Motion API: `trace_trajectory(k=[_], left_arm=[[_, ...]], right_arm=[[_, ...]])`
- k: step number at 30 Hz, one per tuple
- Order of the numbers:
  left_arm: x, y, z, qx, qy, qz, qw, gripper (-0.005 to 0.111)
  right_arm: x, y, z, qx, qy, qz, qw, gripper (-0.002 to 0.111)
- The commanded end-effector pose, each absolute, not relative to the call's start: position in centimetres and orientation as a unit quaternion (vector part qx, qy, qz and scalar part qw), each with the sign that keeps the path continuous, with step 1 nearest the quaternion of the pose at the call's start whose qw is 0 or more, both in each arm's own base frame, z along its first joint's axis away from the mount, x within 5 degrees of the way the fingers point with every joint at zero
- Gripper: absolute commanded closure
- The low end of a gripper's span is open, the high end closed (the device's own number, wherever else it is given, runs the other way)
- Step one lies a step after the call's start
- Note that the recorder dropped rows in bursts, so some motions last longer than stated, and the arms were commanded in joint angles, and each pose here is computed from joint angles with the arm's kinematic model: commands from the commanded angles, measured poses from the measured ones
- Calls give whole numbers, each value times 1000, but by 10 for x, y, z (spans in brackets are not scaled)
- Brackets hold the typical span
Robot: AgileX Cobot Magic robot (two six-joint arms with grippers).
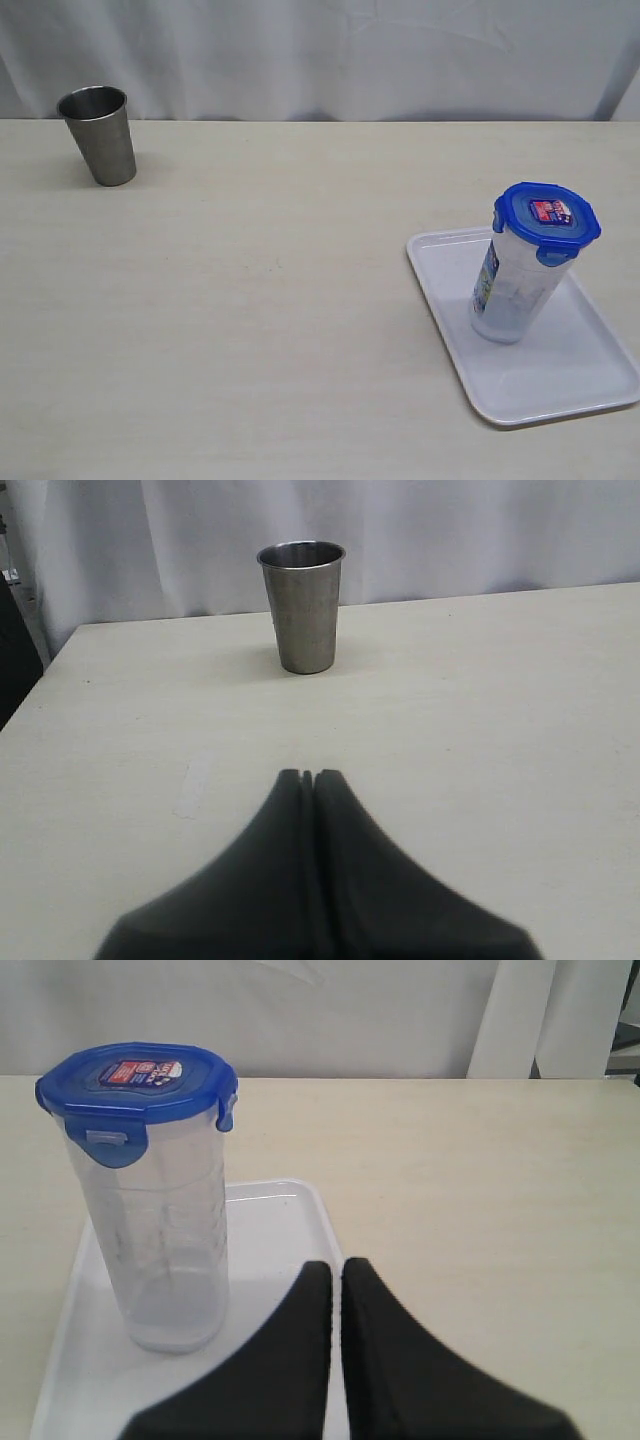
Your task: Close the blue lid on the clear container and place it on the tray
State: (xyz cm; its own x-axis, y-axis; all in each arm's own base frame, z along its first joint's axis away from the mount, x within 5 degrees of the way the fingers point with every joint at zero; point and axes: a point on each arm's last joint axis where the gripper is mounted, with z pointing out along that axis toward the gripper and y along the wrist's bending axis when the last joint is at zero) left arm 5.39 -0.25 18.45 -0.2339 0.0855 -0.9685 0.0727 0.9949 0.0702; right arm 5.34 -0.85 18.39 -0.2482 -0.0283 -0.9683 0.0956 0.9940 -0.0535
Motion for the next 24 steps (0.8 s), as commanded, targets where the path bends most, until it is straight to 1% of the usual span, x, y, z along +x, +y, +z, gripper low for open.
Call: trace_trajectory(k=[1, 24], left_arm=[[54, -2, 184, 46, 784, 3, 619, 107], [54, -2, 184, 46, 784, 3, 619, 107]], right_arm=[[53, -8, 183, 22, 789, -49, 612, 104], [53, -9, 182, 23, 792, -49, 608, 104]])
